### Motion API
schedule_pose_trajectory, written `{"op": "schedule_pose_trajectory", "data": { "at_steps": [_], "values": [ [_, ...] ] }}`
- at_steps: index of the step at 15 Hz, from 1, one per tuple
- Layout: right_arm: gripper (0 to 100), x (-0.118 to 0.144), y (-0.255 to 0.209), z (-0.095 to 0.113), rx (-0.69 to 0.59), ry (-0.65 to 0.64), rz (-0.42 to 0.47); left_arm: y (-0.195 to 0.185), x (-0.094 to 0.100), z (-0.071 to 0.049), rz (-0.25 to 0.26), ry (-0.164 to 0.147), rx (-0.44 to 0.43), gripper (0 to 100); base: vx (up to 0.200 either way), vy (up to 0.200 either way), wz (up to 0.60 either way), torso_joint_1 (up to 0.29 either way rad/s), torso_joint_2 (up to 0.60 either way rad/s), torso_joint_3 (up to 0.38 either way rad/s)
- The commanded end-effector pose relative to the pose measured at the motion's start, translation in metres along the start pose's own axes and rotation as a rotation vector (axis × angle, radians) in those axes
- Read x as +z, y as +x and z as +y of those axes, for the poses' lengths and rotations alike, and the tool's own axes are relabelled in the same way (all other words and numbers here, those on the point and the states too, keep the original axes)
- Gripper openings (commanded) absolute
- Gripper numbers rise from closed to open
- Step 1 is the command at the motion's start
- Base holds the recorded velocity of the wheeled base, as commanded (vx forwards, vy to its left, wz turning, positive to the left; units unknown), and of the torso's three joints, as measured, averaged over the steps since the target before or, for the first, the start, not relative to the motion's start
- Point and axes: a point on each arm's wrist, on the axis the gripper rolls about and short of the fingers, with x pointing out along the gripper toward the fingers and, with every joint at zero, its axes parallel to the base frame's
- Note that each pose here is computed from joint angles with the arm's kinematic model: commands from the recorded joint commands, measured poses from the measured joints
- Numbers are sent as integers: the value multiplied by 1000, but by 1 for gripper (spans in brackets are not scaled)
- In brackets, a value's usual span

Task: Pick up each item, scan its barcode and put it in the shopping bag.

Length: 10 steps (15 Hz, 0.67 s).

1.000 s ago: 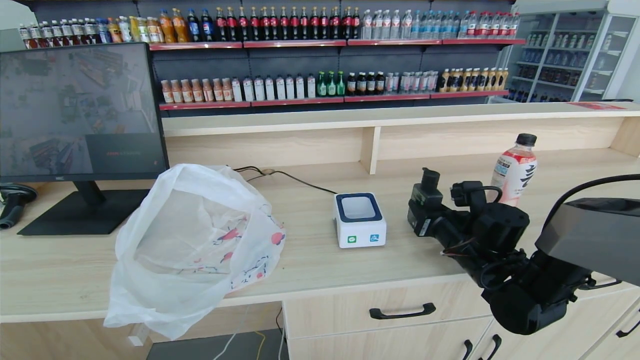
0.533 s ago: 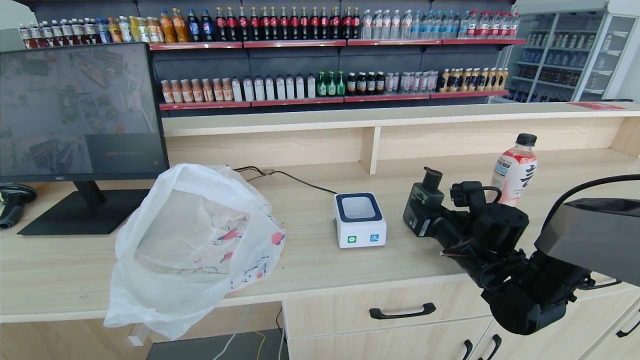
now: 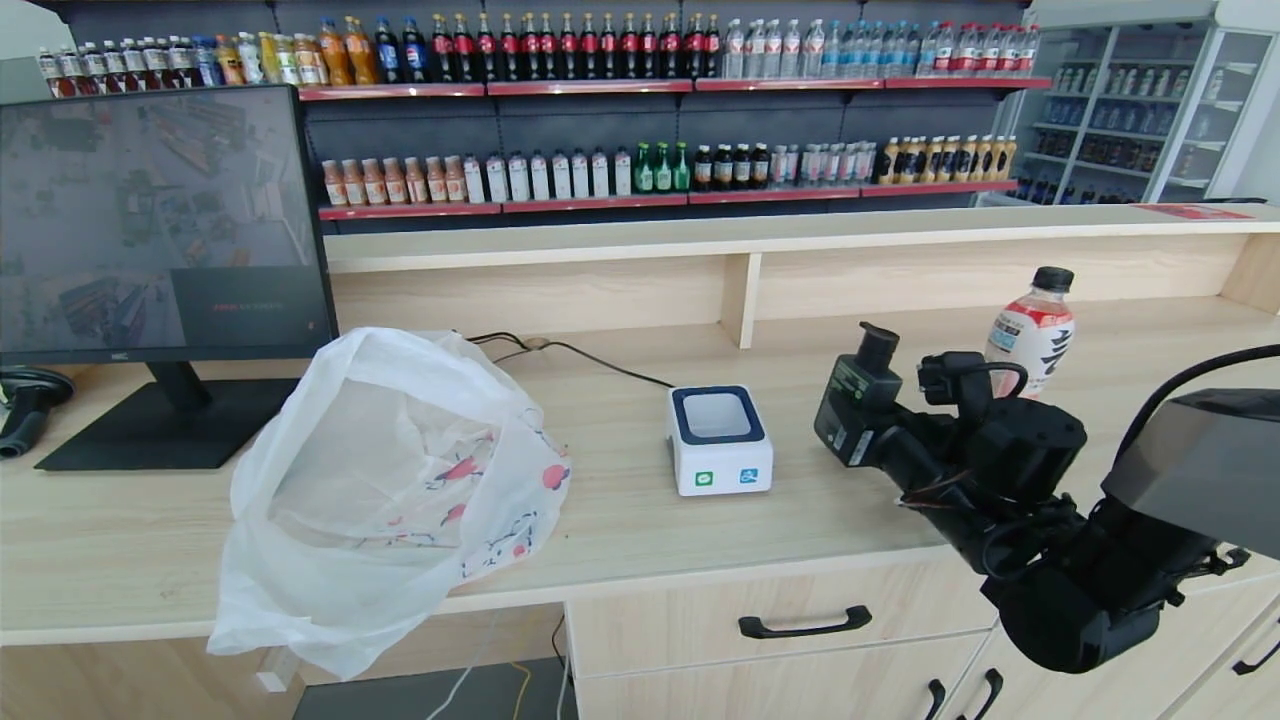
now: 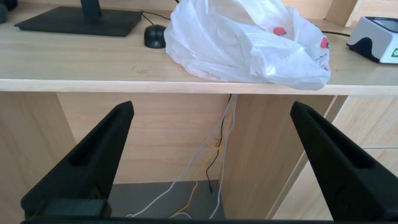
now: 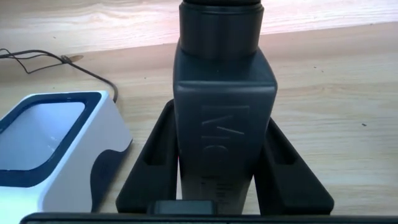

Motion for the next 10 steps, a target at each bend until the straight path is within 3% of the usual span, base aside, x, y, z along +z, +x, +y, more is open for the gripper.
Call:
{"op": "schedule_pose_trajectory", "data": {
  "at_steps": [1,4,10],
  "values": [
    [0,24,-13,8,26,9,-52,0,0,0,0,0,0,100,0,0,0,0,0,0],
    [0,42,-33,18,65,17,-82,0,0,0,-2,0,0,100,0,0,0,0,0,0],
    [0,65,-108,5,55,10,-61,0,0,0,-2,0,0,100,0,0,0,0,0,0]
  ]
}}
